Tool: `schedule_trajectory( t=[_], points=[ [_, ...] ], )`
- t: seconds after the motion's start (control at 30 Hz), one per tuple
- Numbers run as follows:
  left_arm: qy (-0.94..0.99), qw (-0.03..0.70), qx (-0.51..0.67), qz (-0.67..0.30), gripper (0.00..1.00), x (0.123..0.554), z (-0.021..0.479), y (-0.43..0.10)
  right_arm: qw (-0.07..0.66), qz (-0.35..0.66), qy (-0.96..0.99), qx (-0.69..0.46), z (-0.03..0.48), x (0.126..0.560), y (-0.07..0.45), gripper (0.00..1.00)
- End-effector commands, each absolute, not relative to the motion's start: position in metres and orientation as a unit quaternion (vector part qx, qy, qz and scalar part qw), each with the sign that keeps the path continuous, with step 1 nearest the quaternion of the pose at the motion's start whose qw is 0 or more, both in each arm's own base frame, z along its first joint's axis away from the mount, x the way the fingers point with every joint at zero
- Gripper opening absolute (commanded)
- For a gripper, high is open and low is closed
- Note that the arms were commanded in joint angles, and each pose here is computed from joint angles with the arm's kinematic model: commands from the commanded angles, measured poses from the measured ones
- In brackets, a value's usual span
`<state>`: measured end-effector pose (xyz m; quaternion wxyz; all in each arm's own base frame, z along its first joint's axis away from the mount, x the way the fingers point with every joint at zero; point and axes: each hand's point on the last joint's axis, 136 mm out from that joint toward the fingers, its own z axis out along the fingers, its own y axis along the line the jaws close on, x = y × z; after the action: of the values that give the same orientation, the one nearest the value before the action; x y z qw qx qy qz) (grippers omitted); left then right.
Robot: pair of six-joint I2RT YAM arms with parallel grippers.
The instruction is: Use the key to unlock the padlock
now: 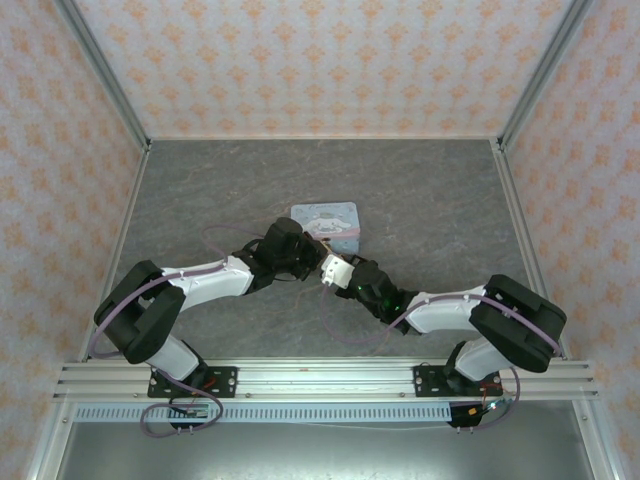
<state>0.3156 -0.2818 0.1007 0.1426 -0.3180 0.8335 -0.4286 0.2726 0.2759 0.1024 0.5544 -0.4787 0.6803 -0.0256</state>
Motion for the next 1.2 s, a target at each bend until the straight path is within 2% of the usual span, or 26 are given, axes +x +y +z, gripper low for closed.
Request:
schedule_trajectory(
  t=[0.0, 0.27, 0.5, 0.63, 0.83, 0.9, 1.17],
  points=[
    [0.828, 0.152, -0.304, -0.446, 0.00, 0.318, 0.117, -0.286, 0.575, -0.020, 0.685, -0.447, 0.116, 0.282, 0.277, 0.00],
    [0.830, 0.150, -0.304, -0.443, 0.00, 0.317, 0.114, -0.285, 0.579, 0.004, 0.700, -0.418, 0.119, 0.284, 0.276, 0.00],
    [0.833, 0.153, -0.305, -0.435, 0.01, 0.316, 0.110, -0.282, 0.557, 0.073, 0.731, -0.387, 0.114, 0.276, 0.285, 0.00],
    [0.840, 0.159, -0.303, -0.421, 0.16, 0.315, 0.107, -0.277, 0.548, 0.095, 0.747, -0.364, 0.109, 0.273, 0.284, 0.00],
    [0.855, 0.176, -0.293, -0.390, 0.18, 0.313, 0.104, -0.259, 0.529, 0.105, 0.765, -0.353, 0.096, 0.270, 0.282, 0.00],
    [0.858, 0.179, -0.295, -0.381, 0.21, 0.312, 0.103, -0.251, 0.517, 0.111, 0.772, -0.354, 0.092, 0.268, 0.283, 0.00],
    [0.859, 0.194, -0.314, -0.356, 0.47, 0.307, 0.101, -0.212, 0.479, 0.173, 0.806, -0.302, 0.088, 0.262, 0.286, 0.00]
  ],
)
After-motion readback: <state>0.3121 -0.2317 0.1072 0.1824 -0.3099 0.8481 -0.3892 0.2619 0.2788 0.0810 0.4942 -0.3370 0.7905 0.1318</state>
